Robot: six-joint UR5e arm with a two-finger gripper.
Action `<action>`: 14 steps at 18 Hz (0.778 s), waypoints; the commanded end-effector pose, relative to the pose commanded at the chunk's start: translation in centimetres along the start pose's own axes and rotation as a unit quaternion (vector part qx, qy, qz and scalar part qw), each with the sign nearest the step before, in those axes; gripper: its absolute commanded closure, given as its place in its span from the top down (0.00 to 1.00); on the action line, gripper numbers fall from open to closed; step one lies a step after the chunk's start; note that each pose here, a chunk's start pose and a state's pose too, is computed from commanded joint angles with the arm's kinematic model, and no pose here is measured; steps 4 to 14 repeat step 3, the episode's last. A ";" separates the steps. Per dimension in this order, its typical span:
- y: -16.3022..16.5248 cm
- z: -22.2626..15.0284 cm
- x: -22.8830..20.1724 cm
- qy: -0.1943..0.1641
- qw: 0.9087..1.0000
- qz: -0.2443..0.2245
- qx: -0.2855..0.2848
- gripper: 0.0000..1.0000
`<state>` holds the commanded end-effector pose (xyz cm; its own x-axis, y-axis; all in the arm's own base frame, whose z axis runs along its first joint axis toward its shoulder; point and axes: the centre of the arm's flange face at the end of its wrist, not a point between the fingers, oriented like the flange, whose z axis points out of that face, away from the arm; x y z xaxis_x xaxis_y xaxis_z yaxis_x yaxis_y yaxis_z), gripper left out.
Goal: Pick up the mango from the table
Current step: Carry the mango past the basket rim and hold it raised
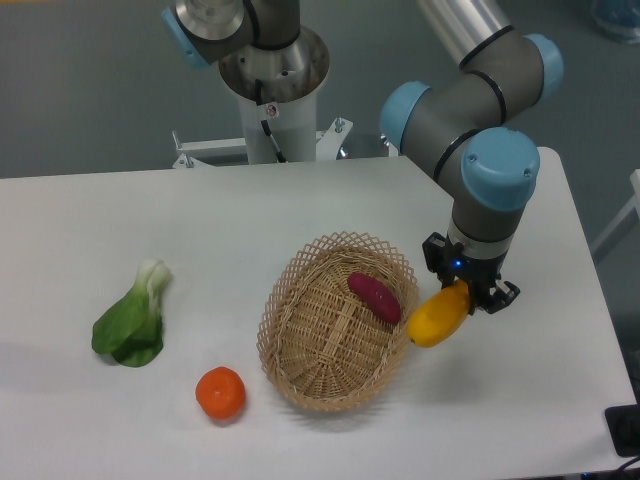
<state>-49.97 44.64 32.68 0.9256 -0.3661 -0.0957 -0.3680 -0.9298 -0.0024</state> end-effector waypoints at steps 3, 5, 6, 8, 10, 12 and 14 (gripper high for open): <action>0.0 0.1 0.0 0.000 1.000 0.000 0.001 0.28; 0.0 0.1 0.0 0.000 1.000 0.000 0.001 0.28; 0.0 0.1 0.0 0.000 1.000 0.000 0.001 0.28; 0.0 0.1 0.0 0.000 1.000 0.000 0.001 0.28; 0.0 0.1 0.0 0.000 1.000 0.000 0.001 0.28; 0.0 0.1 0.0 0.000 1.000 0.000 0.001 0.28; 0.0 0.1 0.0 0.000 1.000 0.000 0.001 0.28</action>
